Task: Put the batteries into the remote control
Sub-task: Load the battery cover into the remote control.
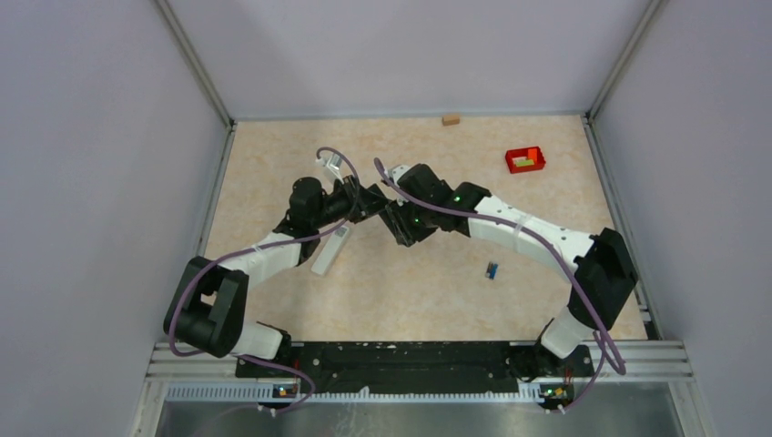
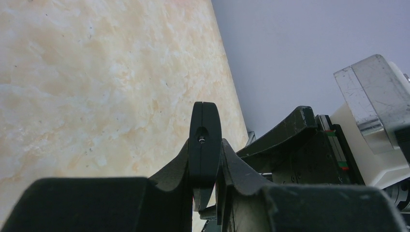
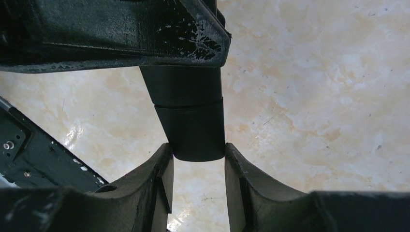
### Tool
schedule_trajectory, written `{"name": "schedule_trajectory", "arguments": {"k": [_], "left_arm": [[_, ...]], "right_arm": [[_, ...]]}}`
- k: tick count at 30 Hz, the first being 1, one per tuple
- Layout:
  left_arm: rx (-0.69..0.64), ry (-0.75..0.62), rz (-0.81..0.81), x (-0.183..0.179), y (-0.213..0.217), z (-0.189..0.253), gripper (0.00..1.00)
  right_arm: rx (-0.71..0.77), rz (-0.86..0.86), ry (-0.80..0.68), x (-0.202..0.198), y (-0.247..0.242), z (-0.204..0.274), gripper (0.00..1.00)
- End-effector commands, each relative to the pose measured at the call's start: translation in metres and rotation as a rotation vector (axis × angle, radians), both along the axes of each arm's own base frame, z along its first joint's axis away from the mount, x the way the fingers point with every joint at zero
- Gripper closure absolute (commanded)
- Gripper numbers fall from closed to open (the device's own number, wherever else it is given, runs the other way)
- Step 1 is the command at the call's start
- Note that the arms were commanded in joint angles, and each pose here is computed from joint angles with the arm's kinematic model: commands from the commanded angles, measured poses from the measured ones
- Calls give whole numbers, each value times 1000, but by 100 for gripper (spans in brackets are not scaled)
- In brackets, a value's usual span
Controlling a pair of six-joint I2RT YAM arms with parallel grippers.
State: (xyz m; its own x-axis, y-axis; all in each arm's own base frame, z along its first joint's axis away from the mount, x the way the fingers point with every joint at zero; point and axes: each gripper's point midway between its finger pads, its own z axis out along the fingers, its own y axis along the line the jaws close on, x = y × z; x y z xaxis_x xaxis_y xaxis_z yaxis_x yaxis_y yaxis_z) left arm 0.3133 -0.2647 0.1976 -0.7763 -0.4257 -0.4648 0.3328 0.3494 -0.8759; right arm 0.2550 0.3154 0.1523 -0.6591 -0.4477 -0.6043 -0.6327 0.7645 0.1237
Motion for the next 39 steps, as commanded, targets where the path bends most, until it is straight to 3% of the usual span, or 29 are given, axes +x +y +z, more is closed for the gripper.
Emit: {"name": "schedule_trajectory", "arguments": {"k": [1,15,24,28,33,36,39], "left_arm": [[-116,68,-195,-34,-21,33,100],[-143,130,-189,-23,-21,30,100],[-137,134,-175,-17,-20,28,100],[-127,136,-158,-12,-16,25,100],[-123,141,-142,-9,-12,22,100],[-127,140,-134,-7,-10,24,100],[-141,136,-125,-5,-8,29,100]], "right_arm": [[75,-71,-133,38,15,31,62],[62,-103,-140,35,3,42,61],[67,-82,-129,29,3,42,48],[83,-75,-130,27,4,47,39],[163,-80,-154,22,4,65,20],[274,-96,-140,16,5,81,9],[421,-131,-121,9,0,98,7]]}}
